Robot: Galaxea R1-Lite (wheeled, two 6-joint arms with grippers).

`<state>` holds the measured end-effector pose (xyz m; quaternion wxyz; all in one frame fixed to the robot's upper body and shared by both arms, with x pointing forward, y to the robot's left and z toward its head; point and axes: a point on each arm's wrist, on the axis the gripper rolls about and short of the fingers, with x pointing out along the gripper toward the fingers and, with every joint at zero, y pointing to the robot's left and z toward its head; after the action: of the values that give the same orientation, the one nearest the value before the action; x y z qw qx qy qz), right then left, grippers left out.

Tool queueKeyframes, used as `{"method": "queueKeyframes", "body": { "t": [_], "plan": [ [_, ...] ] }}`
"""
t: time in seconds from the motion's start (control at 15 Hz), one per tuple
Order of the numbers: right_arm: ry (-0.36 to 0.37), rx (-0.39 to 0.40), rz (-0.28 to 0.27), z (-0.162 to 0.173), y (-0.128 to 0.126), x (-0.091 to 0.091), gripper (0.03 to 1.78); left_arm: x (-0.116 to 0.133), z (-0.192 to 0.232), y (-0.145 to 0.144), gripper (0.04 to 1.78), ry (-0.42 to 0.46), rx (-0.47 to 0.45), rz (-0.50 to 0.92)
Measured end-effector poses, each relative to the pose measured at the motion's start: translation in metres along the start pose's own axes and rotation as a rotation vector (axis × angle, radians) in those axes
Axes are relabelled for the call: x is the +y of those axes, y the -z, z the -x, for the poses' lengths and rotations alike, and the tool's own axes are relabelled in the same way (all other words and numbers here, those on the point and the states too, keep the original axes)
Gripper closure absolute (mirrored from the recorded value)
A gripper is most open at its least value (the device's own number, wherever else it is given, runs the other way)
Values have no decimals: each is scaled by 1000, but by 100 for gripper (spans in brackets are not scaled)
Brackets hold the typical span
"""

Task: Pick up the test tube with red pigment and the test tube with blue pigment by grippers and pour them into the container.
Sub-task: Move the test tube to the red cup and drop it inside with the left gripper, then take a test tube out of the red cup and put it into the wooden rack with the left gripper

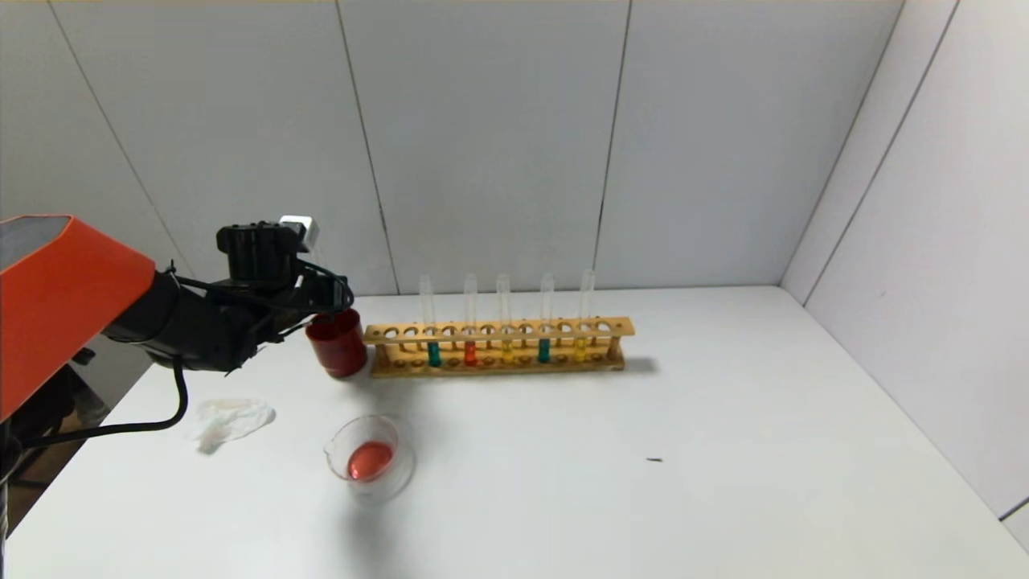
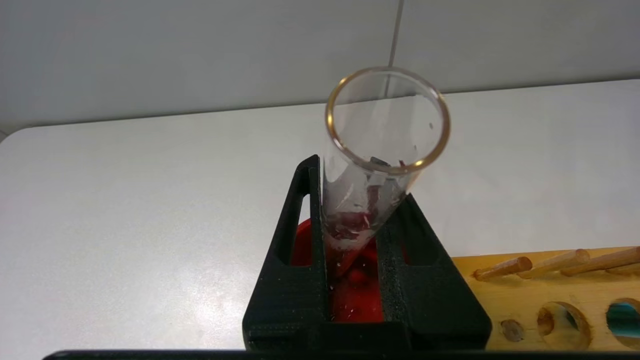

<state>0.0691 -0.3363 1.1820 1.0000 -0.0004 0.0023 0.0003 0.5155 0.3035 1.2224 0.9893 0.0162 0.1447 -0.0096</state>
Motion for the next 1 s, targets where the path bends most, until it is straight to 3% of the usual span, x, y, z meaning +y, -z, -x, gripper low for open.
{"method": "queueKeyframes", "body": {
  "t": [0.2, 0.33, 0.73, 1.0],
  "plan": [
    [0, 0, 0, 0, 0, 0, 6, 0, -4, 6, 145, 1, 13, -1],
    [0, 0, 0, 0, 0, 0, 6, 0, -6, 7, 132, 0, 16, -1],
    [0, 0, 0, 0, 0, 0, 6, 0, -6, 9, 41, -5, 22, -5],
    [0, 0, 0, 0, 0, 0, 6, 0, 2, 0, 9, -9, 10, -22]
  ]
}}
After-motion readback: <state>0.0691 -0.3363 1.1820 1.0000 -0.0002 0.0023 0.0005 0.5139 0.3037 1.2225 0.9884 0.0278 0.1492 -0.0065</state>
